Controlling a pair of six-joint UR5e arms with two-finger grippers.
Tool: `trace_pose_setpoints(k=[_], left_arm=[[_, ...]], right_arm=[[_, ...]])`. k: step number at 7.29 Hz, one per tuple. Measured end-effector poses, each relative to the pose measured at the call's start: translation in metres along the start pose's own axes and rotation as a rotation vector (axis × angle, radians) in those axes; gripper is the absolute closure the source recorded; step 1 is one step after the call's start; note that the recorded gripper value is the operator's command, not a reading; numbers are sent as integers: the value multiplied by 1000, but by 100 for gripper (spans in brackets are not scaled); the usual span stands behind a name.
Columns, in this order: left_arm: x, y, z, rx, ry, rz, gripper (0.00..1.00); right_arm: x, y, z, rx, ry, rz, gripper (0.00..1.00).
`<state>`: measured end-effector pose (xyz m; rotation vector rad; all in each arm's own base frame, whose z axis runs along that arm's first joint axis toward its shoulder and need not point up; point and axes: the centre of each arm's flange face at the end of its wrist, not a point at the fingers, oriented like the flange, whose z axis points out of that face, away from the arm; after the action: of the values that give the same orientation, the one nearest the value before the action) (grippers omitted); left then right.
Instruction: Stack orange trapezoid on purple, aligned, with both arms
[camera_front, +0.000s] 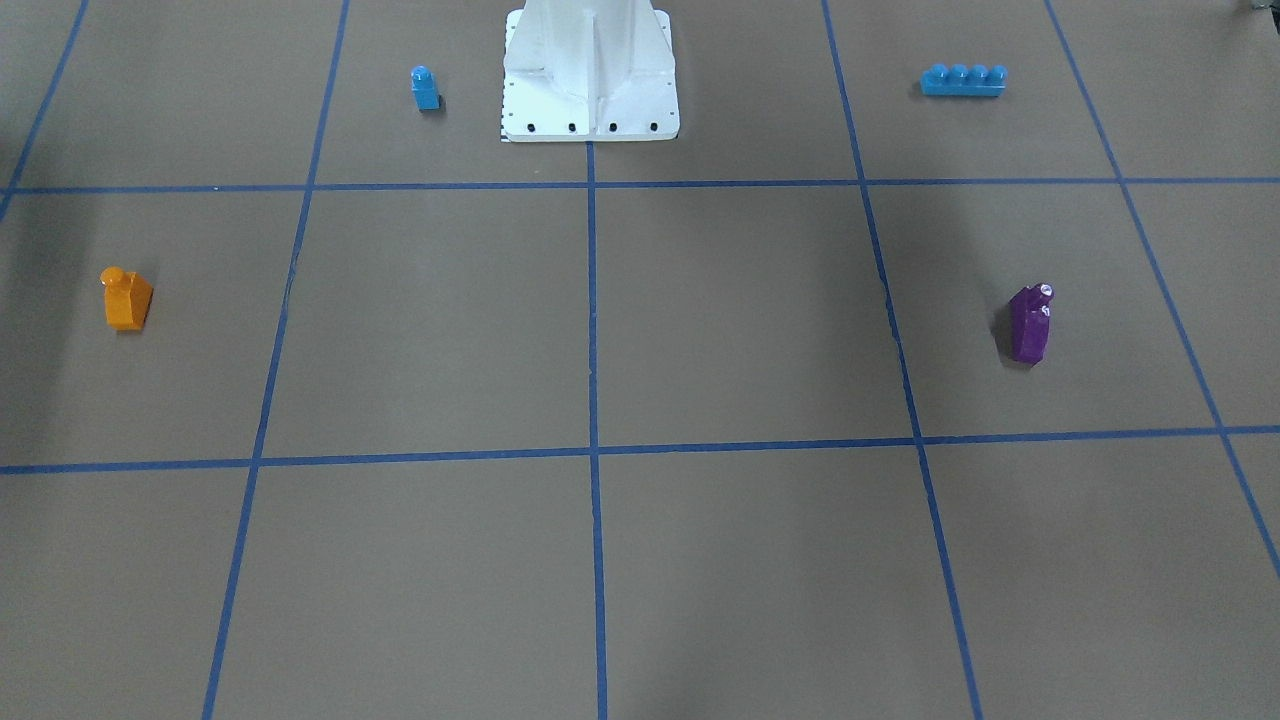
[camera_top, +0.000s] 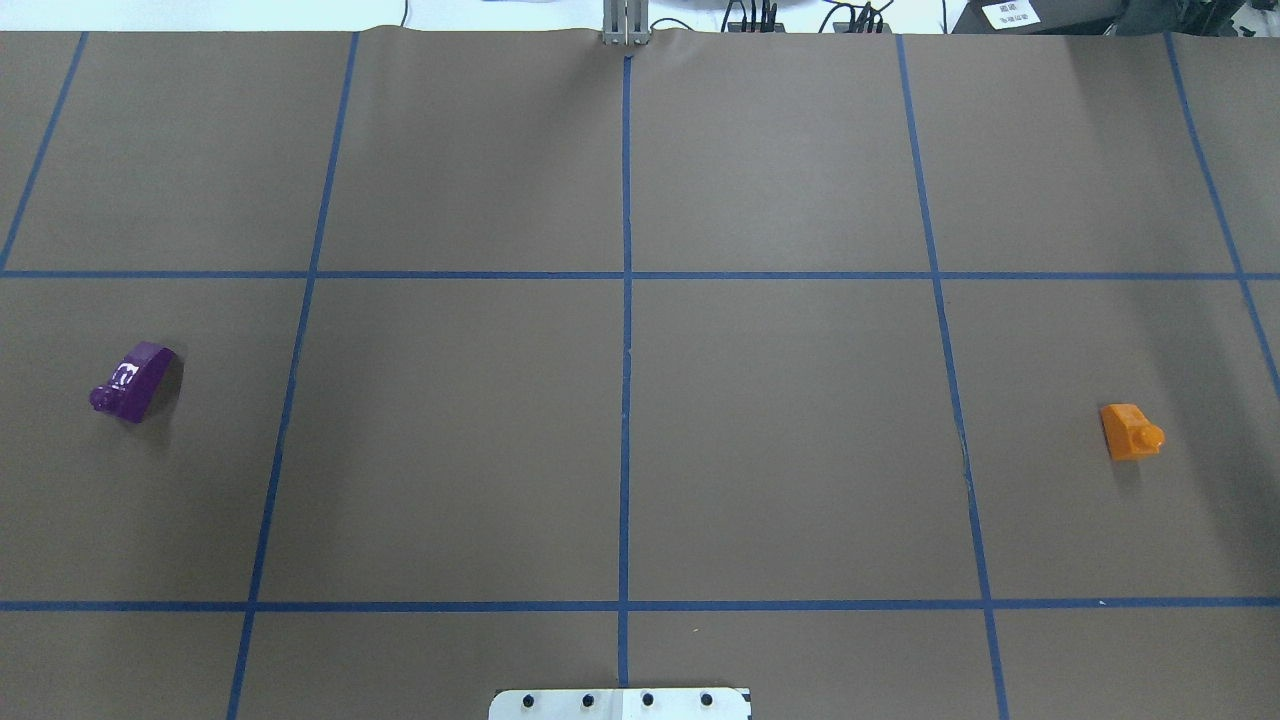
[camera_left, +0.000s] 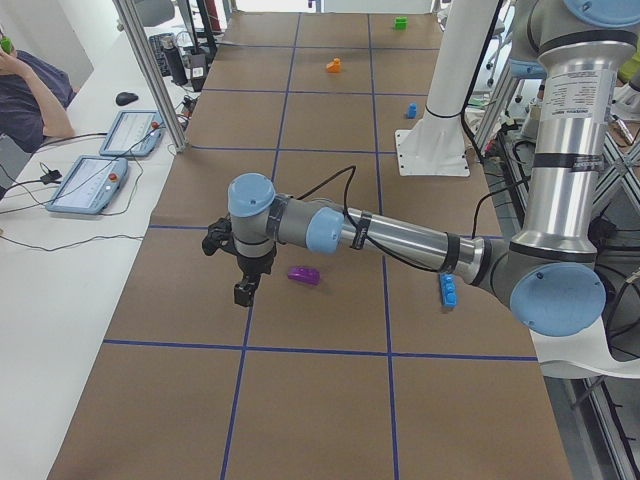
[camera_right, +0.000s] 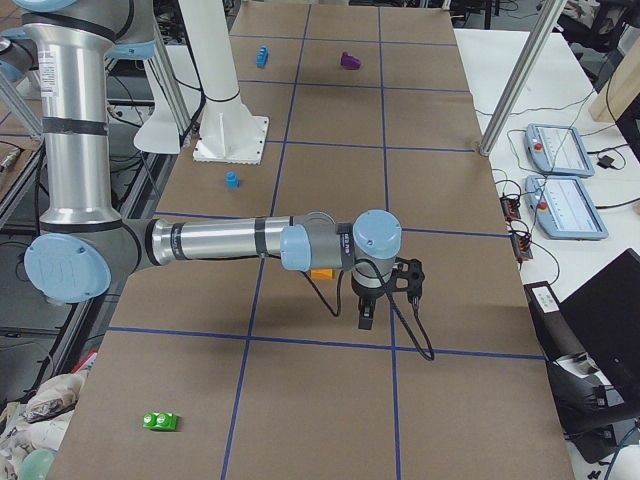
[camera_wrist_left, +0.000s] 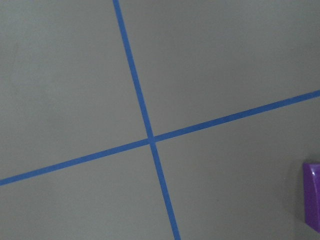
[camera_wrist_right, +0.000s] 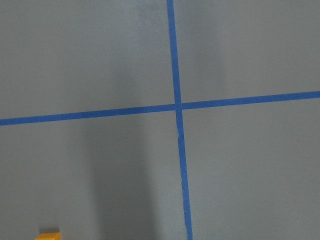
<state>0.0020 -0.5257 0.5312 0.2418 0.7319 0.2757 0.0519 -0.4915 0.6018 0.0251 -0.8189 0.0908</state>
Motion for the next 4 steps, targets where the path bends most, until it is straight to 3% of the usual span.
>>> trace_pose_setpoints(k=[2, 4], left_arm=[[66, -25, 20, 3, 40, -46, 0], [116, -30, 59, 17, 68, -166, 0]], right_arm=[[-14, -5, -5, 13, -5, -31, 0], [-25, -7, -10, 21, -24, -50, 0]])
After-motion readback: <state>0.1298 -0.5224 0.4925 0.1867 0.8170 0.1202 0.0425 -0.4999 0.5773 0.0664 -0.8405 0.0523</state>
